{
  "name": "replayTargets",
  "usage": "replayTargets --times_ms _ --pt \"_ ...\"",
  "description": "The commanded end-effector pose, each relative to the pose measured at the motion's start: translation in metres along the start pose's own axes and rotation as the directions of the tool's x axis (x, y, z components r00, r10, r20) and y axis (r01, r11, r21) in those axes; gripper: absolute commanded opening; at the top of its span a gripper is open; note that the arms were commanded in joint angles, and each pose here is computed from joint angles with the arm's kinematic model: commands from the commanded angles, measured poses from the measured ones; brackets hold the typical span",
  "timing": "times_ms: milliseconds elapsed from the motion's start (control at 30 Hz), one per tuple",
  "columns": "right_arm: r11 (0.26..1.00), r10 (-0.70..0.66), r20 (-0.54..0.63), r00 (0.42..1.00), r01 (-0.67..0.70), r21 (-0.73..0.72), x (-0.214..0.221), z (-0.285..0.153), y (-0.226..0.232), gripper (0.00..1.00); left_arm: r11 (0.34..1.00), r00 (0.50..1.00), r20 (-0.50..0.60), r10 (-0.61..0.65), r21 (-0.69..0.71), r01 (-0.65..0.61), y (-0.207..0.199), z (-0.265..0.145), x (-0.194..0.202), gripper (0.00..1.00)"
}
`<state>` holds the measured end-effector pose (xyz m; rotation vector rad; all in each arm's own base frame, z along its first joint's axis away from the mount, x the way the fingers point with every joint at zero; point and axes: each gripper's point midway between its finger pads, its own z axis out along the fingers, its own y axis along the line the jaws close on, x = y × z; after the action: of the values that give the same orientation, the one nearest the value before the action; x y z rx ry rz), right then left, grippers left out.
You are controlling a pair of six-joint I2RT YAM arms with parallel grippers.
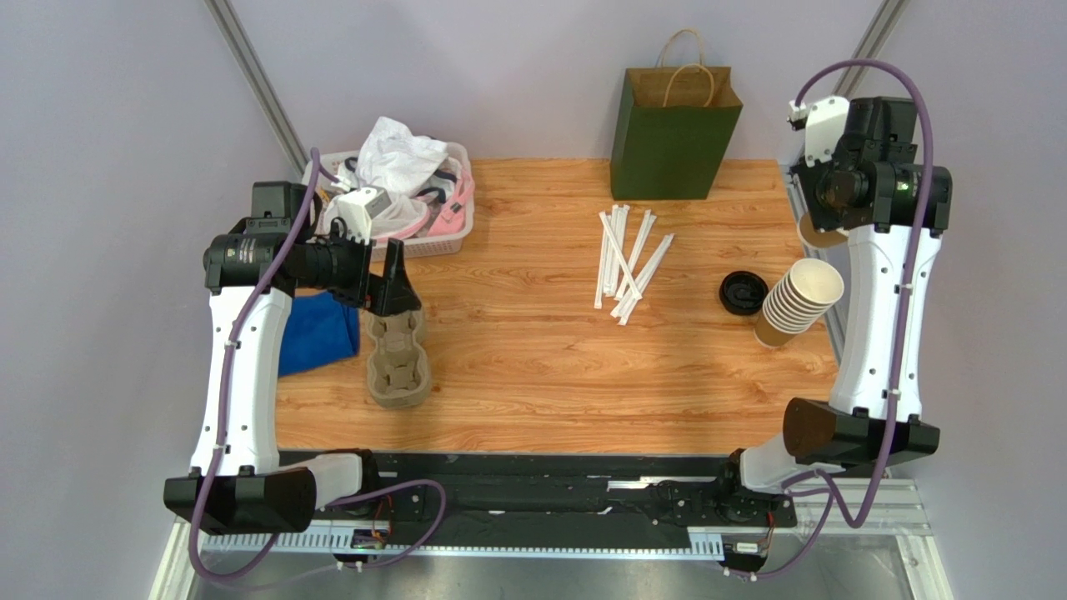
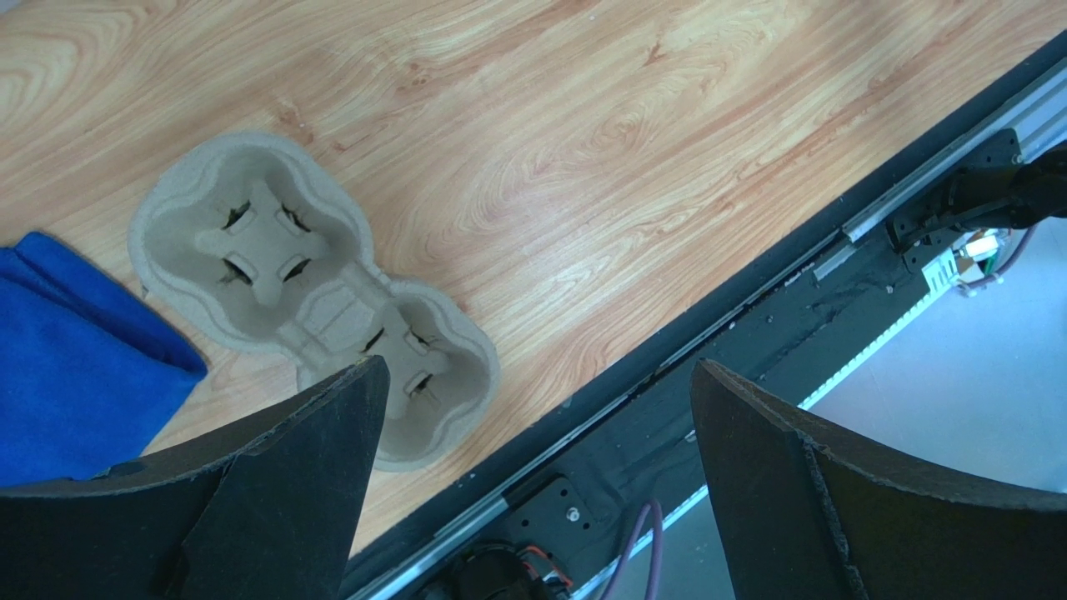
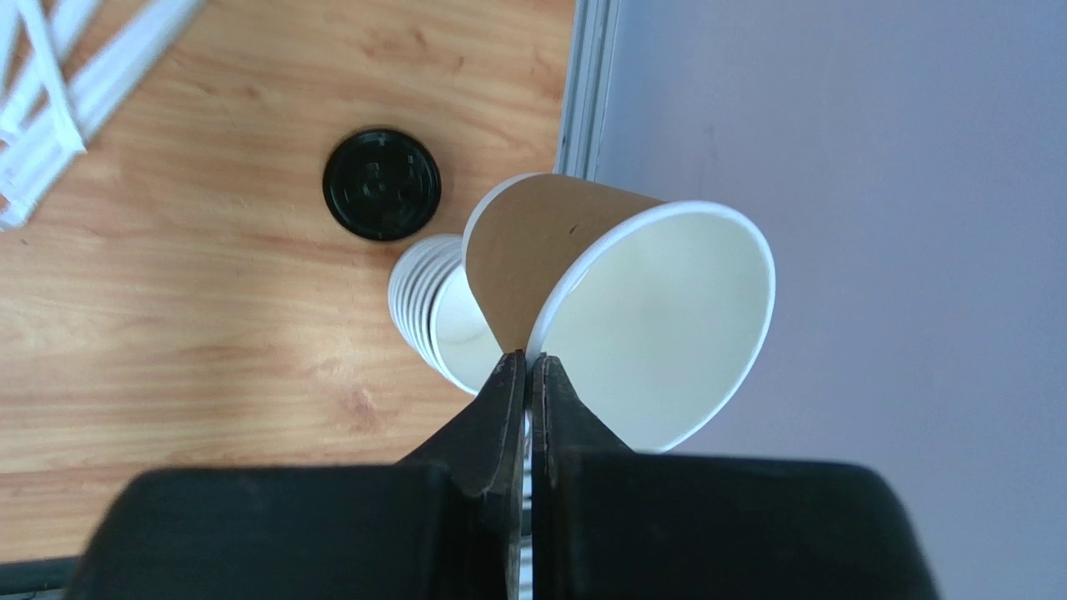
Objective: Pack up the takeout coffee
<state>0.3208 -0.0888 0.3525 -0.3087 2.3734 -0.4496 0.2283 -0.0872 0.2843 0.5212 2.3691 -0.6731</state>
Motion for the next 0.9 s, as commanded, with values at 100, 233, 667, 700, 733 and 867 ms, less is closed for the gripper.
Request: replayTargets --times_ms 100,233,667,700,733,867 --pt "0.949 -0.108 0.153 0.982 0.147 -0.279 -0.007 -0.076 0.07 0.0 0.999 0.996 0.09 0.003 0.043 -0.006 -0.014 -0.004 -0.018 0.99" --pt "0.861 -0.212 0.288 0.934 0.318 -0.396 -0.021 -0.081 0.138 0.0 0.999 0.995 0.104 -0.003 0.041 -0.001 -0.014 -0.005 -0.021 0.99" --pt "0.569 -0.472 0.453 0.756 0.654 -0.499 -0.003 -0.038 0.351 0.0 0.997 0.959 0.282 -0.02 -0.065 0.04 0.005 0.004 -0.03 0.99" --pt "0.573 -0.504 0.471 0.724 0.688 -0.445 0.002 -0.032 0.368 0.0 0.996 0.958 0.286 -0.02 -0.076 0.044 0.008 0.006 -0.029 0.99" --pt "0.572 -0.51 0.47 0.72 0.693 -0.439 0.008 -0.029 0.379 0.0 0.995 0.952 0.307 -0.011 -0.091 0.041 0.011 0.006 -0.032 0.99" --pt "0.553 -0.531 0.468 0.706 0.708 -0.439 0.03 -0.022 0.42 0.0 0.99 0.944 0.329 -0.038 -0.117 0.08 0.021 0.009 -0.034 0.99"
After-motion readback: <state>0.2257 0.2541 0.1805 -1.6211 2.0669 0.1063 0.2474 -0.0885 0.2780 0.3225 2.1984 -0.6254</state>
